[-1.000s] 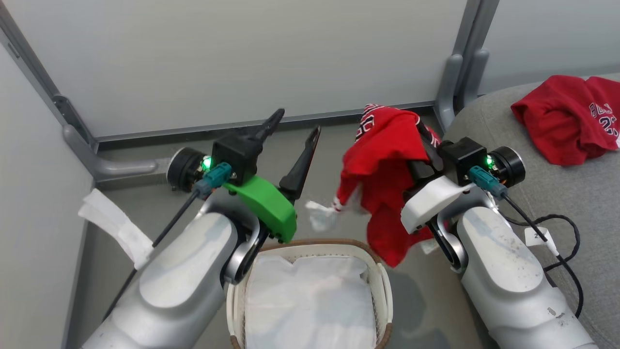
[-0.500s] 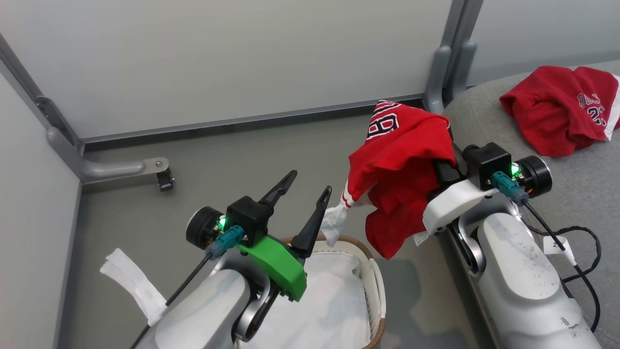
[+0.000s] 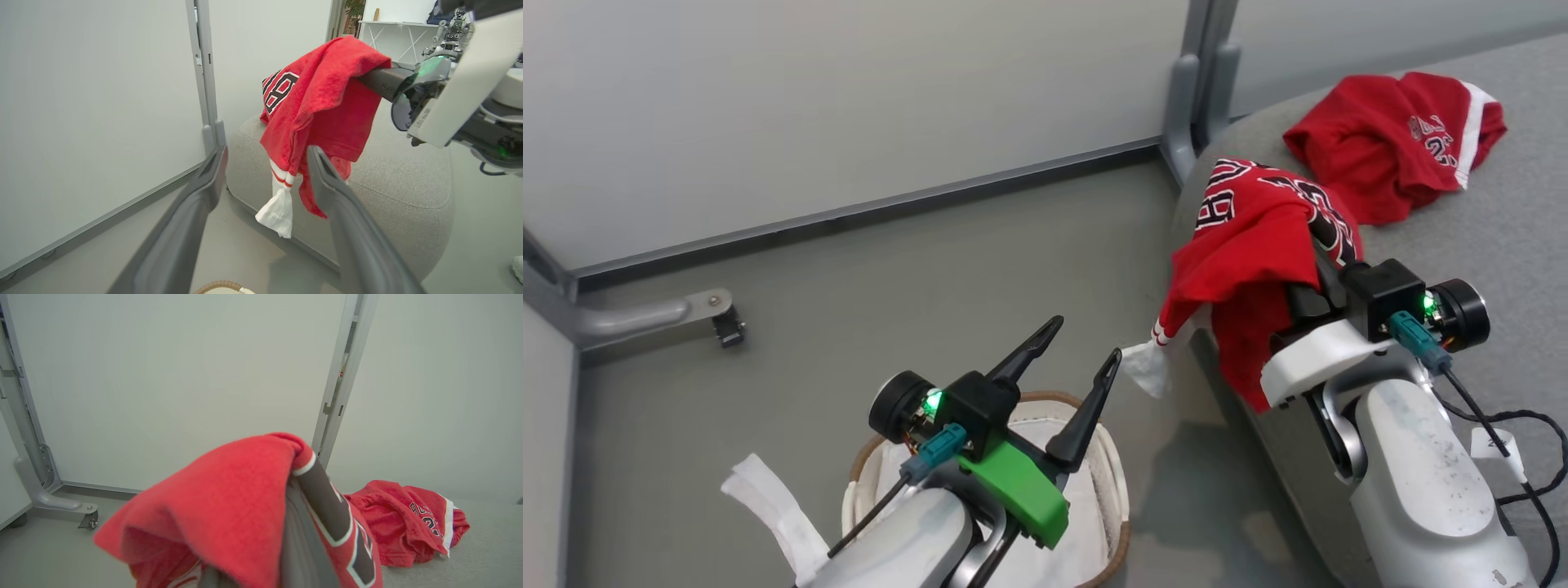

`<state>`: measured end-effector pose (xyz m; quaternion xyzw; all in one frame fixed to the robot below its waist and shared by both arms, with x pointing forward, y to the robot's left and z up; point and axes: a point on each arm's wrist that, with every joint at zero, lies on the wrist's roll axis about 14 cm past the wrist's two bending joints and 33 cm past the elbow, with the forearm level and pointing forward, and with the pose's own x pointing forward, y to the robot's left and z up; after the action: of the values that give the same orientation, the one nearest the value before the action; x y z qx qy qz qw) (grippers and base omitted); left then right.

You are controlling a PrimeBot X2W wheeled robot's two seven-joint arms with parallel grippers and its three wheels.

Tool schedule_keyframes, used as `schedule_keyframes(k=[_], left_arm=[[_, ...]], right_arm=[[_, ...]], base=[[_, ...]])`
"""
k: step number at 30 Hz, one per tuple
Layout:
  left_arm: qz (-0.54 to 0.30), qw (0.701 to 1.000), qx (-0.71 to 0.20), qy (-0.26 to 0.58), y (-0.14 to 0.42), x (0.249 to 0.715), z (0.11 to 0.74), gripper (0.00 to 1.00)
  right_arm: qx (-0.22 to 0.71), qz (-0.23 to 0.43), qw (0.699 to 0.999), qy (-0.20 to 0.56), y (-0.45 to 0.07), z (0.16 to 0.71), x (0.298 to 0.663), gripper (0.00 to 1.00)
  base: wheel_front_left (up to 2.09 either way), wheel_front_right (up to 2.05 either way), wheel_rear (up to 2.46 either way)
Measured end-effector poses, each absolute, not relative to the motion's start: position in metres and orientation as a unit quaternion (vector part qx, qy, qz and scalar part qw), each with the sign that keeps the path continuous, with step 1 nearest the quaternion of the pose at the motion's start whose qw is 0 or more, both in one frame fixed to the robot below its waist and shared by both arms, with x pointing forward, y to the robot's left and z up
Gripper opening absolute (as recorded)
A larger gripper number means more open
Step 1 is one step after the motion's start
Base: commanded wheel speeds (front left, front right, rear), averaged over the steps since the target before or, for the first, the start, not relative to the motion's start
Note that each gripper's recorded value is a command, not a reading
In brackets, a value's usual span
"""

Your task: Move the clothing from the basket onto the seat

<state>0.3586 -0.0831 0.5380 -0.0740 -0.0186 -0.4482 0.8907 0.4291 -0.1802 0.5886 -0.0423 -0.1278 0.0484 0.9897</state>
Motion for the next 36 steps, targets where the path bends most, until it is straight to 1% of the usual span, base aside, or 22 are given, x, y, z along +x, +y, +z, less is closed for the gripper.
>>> schedule_keyframes(k=[13, 20, 24, 29, 32, 36], left_arm=[[-0.533, 0.842, -0.083, 0.001, -0.14, 0.34, 0.523, 1.0], [-0.557, 0.825, -0.09, 0.017, -0.158, 0.337, 0.511, 1.0], [-0.562, 0.821, -0.094, 0.024, -0.161, 0.337, 0.506, 1.0], [-0.559, 0.824, -0.093, 0.029, -0.159, 0.343, 0.501, 1.0], [-0.554, 0.827, -0.092, 0.03, -0.156, 0.349, 0.498, 1.0], [-0.552, 0.829, -0.085, 0.032, -0.153, 0.357, 0.494, 1.0]], right_arm=[[-0.053, -0.072, 0.99, -0.105, -0.263, 0.571, 0.382, 0.0], [-0.052, -0.124, 0.988, -0.08, -0.296, 0.555, 0.364, 0.0], [-0.055, -0.136, 0.987, -0.067, -0.304, 0.547, 0.363, 0.0], [-0.055, -0.141, 0.987, -0.053, -0.308, 0.537, 0.369, 0.0], [-0.056, -0.145, 0.986, -0.054, -0.313, 0.539, 0.379, 0.0], [-0.078, -0.15, 0.983, -0.079, -0.322, 0.561, 0.404, 0.0]], base=[[0.0, 0.0, 0.0], [0.0, 0.0, 0.0], [0.0, 0.0, 0.0], [0.0, 0.0, 0.0], [0.0, 0.0, 0.0], [0.0, 0.0, 0.0]])
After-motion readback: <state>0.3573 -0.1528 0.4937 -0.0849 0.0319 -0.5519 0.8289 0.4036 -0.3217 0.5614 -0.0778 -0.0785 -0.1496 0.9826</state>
